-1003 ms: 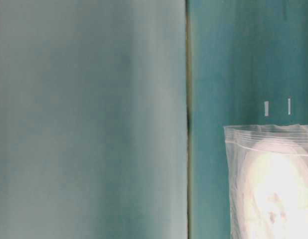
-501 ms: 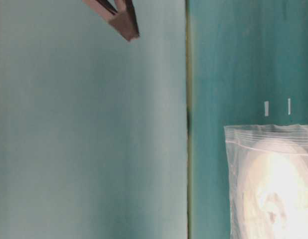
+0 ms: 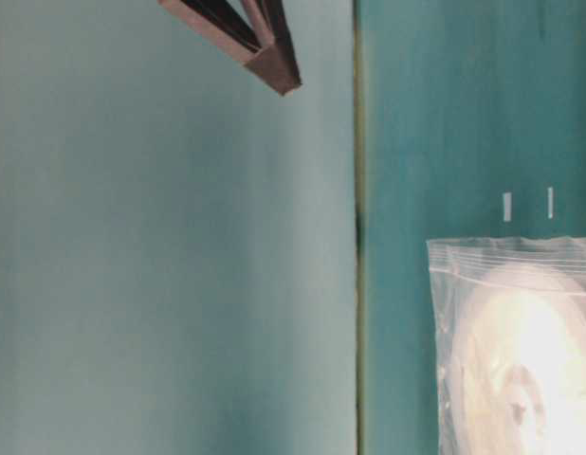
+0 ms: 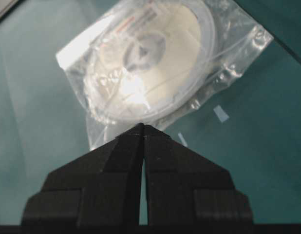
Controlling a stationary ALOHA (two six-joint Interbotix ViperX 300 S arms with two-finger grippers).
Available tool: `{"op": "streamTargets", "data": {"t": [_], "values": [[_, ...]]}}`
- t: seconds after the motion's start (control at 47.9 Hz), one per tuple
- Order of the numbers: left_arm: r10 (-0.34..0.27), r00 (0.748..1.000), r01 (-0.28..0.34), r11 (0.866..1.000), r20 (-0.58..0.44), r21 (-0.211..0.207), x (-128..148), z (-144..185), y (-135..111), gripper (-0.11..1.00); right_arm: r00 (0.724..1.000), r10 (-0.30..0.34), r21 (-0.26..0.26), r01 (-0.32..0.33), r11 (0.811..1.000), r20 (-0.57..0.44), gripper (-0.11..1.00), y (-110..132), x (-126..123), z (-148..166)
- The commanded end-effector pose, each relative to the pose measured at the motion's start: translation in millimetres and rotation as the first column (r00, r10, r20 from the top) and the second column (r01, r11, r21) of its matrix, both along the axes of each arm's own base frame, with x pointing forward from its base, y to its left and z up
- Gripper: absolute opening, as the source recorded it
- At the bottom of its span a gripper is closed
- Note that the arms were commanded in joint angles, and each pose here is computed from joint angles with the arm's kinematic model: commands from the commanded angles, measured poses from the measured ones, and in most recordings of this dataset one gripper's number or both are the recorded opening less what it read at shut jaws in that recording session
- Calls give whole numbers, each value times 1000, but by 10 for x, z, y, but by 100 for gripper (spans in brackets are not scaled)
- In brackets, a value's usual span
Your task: Take out the reel from the clear zip bag.
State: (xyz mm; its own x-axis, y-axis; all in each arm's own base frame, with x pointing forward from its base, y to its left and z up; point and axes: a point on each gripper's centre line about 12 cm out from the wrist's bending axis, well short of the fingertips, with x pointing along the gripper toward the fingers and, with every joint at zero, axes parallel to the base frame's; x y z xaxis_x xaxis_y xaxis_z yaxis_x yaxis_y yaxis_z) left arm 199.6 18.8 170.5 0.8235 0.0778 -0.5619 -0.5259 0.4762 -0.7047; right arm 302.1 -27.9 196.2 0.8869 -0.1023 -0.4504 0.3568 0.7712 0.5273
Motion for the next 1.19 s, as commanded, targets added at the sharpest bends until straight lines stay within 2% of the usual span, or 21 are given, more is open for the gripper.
{"op": "streamTargets", "data": {"t": [0.0,0.146,0.23,0.334,0.418,0.836,1.17], "values": [[20,1000,-20,1000,-20,1,7,-56,44,44,1000,-7,6,7,1000,24,0,-9,37,64],[59,995,-61,998,-83,-16,-22,-215,105,86,1000,-8,9,8,1000,19,0,-9,35,50],[70,992,-74,997,-103,-33,-21,-297,105,97,1000,-8,9,8,1000,21,0,-9,39,55],[85,991,-92,994,-108,-56,-21,-411,104,93,1000,-8,9,8,1000,18,0,-9,37,52],[92,989,-101,993,-116,-68,-26,-528,102,93,1000,-10,13,10,1000,17,0,-9,34,46],[90,983,-103,992,-159,-71,52,-780,112,94,1000,-17,23,17,1000,19,0,-12,37,51],[92,991,-99,993,-96,-69,196,-738,136,94,1000,-17,22,16,1000,17,0,-11,33,46]]}}
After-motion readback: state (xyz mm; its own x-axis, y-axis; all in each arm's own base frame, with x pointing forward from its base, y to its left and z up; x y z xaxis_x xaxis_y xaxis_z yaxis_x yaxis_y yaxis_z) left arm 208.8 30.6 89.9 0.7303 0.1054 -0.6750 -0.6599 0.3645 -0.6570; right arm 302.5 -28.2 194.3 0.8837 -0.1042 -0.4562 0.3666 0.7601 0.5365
